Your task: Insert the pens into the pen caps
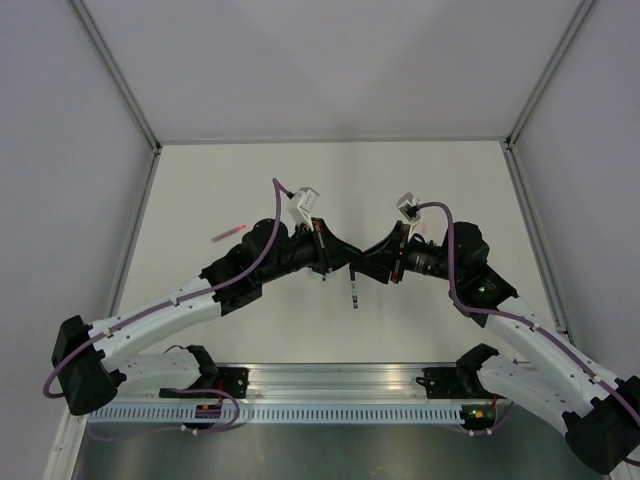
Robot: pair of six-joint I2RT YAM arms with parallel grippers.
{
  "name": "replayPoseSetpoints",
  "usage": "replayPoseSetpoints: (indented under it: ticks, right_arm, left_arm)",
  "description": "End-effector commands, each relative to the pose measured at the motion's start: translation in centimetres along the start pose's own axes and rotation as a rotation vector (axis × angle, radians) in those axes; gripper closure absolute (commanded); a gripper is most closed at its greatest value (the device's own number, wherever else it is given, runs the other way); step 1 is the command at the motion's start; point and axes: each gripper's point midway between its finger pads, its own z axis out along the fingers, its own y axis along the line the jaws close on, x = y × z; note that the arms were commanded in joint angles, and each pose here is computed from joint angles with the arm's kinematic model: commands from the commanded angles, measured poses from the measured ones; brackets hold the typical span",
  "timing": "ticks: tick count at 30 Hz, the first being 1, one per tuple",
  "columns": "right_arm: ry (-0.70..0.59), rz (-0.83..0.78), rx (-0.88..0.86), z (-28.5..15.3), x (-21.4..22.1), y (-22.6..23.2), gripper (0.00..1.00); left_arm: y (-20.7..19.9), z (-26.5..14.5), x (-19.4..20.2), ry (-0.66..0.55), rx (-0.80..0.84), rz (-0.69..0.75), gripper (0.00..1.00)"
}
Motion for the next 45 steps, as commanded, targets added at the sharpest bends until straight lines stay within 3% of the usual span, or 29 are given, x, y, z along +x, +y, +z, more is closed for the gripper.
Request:
replayPoseSetpoints:
  ticks: [1,10,19,24,30,37,45]
  right_arm:
    - [-0.085,-0.052,0.019,-0.1,-1.6,-0.3,0.63]
    - [-0.017,0.003,0.05,0.1,1.4,-1.9,0.6]
    - [0.004,0.054,0.397,-3.7,4.4,-6.7,0.52]
    - [-0.078,0.057,0.475,-5.6,3.2,-6.6,0.49]
    - [-0.156,0.044,0.499,-6.8,2.0,-6.1,0.48]
    - [-0.132,0.022,0.511,-7.0,2.0,-6.1,0.48]
    - [-0.13,0.011,0.518,-7.4,2.1,-6.0,0.47]
  left_arm:
    - [-1.1,0.1,0.9,0.067,0.015,-0.041,0.98]
    - [1.2,1.0,0.4,0.041,-0.091,0.0,0.98]
    - [8.1,2.8,-1.7,0.015,-0.396,0.105,0.98]
    - [12.8,6.4,0.9,0.134,-0.549,0.131,0.98]
    - [16.5,9.7,2.3,0.182,-0.641,0.132,0.98]
    - [21.4,13.3,4.6,0.273,-0.725,0.161,0.98]
    - [25.4,13.2,5.6,0.331,-0.838,0.138,0.98]
